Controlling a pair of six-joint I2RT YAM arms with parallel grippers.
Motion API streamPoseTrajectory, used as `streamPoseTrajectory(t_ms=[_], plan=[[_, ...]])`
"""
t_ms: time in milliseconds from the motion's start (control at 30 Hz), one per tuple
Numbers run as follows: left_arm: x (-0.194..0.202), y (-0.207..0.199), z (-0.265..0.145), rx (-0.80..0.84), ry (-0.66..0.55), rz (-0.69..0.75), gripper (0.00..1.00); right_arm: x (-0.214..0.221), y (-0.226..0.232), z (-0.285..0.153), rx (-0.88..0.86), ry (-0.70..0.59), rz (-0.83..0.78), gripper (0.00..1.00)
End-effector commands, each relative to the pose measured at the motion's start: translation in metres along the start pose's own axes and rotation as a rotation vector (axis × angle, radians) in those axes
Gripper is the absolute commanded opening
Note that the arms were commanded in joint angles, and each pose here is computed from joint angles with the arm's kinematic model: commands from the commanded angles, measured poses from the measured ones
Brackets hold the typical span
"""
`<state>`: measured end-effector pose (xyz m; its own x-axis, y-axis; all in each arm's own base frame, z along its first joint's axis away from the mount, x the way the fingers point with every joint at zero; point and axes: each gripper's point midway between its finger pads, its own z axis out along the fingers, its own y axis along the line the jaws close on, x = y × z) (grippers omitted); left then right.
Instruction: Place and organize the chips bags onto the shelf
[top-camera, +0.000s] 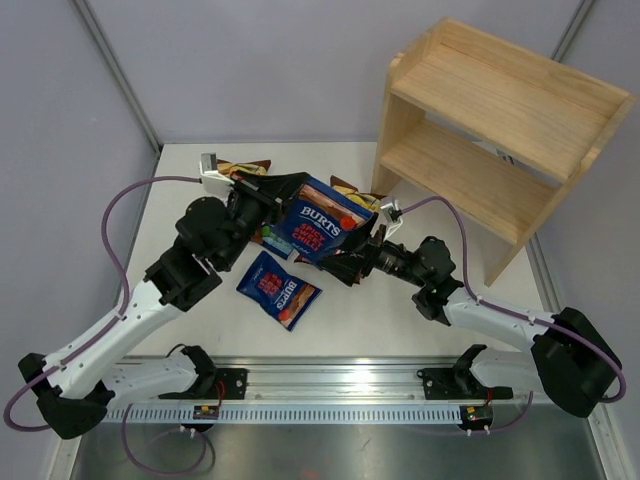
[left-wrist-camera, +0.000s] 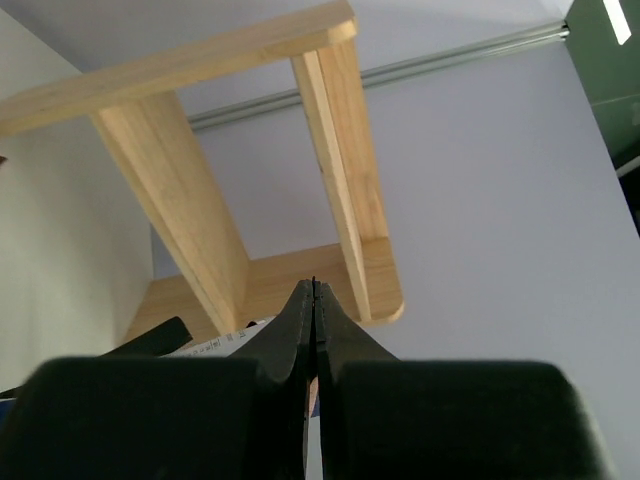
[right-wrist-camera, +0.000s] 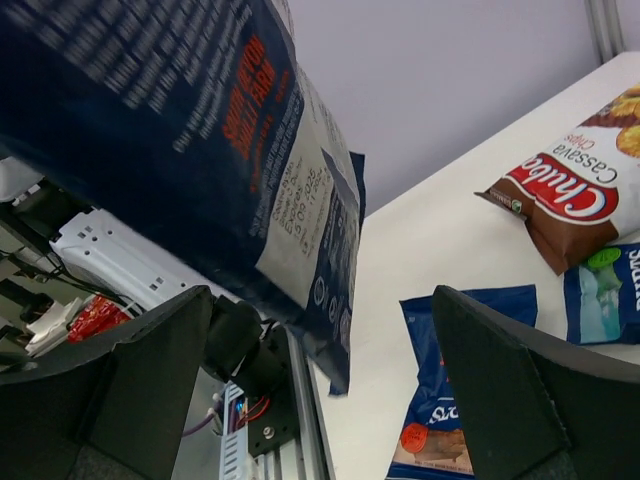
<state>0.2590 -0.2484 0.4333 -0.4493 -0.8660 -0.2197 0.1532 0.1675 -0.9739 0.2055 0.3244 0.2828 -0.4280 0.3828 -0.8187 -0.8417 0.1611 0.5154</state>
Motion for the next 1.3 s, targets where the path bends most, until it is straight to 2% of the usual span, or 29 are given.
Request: streamPoseTrajectory(t_ms=[0, 67, 167, 233, 333, 367, 400, 433, 467, 533, 567, 633, 667, 733, 767, 833, 867, 933, 967, 1033, 1100, 1200, 1267], plan=[[-0.008, -0.054, 0.000, 0.143, -0.066, -0.098, 0.00, -0.029, 0.020, 0.000, -0.062, -0.118, -0.118, 0.99], [0.001, -0.057, -0.001, 0.155, -0.057, -0.118, 0.00, -0.035, 0.027, -0.001, -0.079, -0.142, -0.130, 0.97], [0.008, -0.055, -0.001, 0.151, -0.053, -0.132, 0.00, -0.046, 0.029, -0.006, -0.065, -0.207, -0.145, 0.77], [0.009, -0.053, -0.001, 0.144, -0.053, -0.126, 0.00, -0.045, 0.026, -0.013, -0.043, -0.229, -0.155, 0.50], [0.007, -0.052, -0.004, 0.128, -0.058, -0.071, 0.00, -0.050, 0.029, -0.022, -0.025, -0.249, -0.179, 0.33], [0.006, -0.048, -0.005, 0.114, -0.060, -0.001, 0.00, -0.049, 0.032, -0.025, -0.027, -0.233, -0.181, 0.31], [0.002, -0.062, -0.008, 0.140, -0.060, 0.036, 0.00, -0.048, 0.034, -0.026, -0.029, -0.219, -0.185, 0.27], [0.000, -0.065, -0.009, 0.132, -0.062, 0.080, 0.00, -0.043, 0.033, -0.026, -0.022, -0.187, -0.182, 0.20], [0.004, -0.056, -0.007, 0.093, -0.040, 0.166, 0.00, -0.046, 0.042, -0.030, -0.039, -0.183, -0.191, 0.18], [0.004, -0.070, -0.010, 0.122, -0.007, 0.230, 0.08, -0.051, 0.048, -0.032, -0.035, -0.170, -0.193, 0.17], [0.010, -0.070, -0.012, 0.137, 0.032, 0.313, 0.20, -0.044, 0.052, -0.036, -0.036, -0.119, -0.185, 0.15], [0.009, -0.077, -0.015, 0.154, 0.056, 0.389, 0.44, -0.048, 0.060, -0.040, -0.041, -0.093, -0.194, 0.12], [0.011, -0.081, -0.017, 0.200, 0.093, 0.487, 0.72, -0.043, 0.065, -0.046, -0.042, -0.055, -0.180, 0.12], [0.002, -0.084, -0.025, 0.222, 0.085, 0.582, 0.95, -0.039, 0.069, -0.051, -0.021, 0.005, -0.156, 0.06], [-0.001, -0.084, -0.028, 0.261, 0.091, 0.708, 0.99, -0.038, 0.078, -0.056, -0.043, 0.035, -0.147, 0.06], [-0.009, -0.094, -0.050, 0.356, 0.075, 0.800, 0.99, -0.037, 0.088, -0.062, -0.032, 0.109, -0.110, 0.06], [0.013, -0.082, -0.061, 0.458, 0.181, 0.914, 0.99, -0.034, 0.095, -0.065, -0.051, 0.154, -0.101, 0.06], [0.031, -0.085, -0.094, 0.634, 0.266, 0.981, 0.99, -0.036, 0.108, -0.069, -0.061, 0.212, -0.060, 0.06], [0.055, -0.075, -0.112, 0.762, 0.384, 1.013, 0.99, -0.031, 0.119, -0.072, -0.114, 0.267, -0.050, 0.07], [0.066, -0.071, -0.130, 0.846, 0.447, 1.009, 0.99, -0.031, 0.136, -0.077, -0.175, 0.322, -0.037, 0.08], [0.077, -0.057, -0.136, 0.860, 0.522, 0.998, 0.99, -0.036, 0.152, -0.081, -0.230, 0.352, -0.041, 0.08], [0.095, -0.042, -0.150, 0.927, 0.645, 0.958, 0.99, -0.040, 0.155, -0.083, -0.216, 0.378, -0.041, 0.08], [0.099, -0.047, -0.157, 0.990, 0.654, 0.934, 0.99, -0.037, 0.155, -0.083, -0.217, 0.405, -0.024, 0.09]])
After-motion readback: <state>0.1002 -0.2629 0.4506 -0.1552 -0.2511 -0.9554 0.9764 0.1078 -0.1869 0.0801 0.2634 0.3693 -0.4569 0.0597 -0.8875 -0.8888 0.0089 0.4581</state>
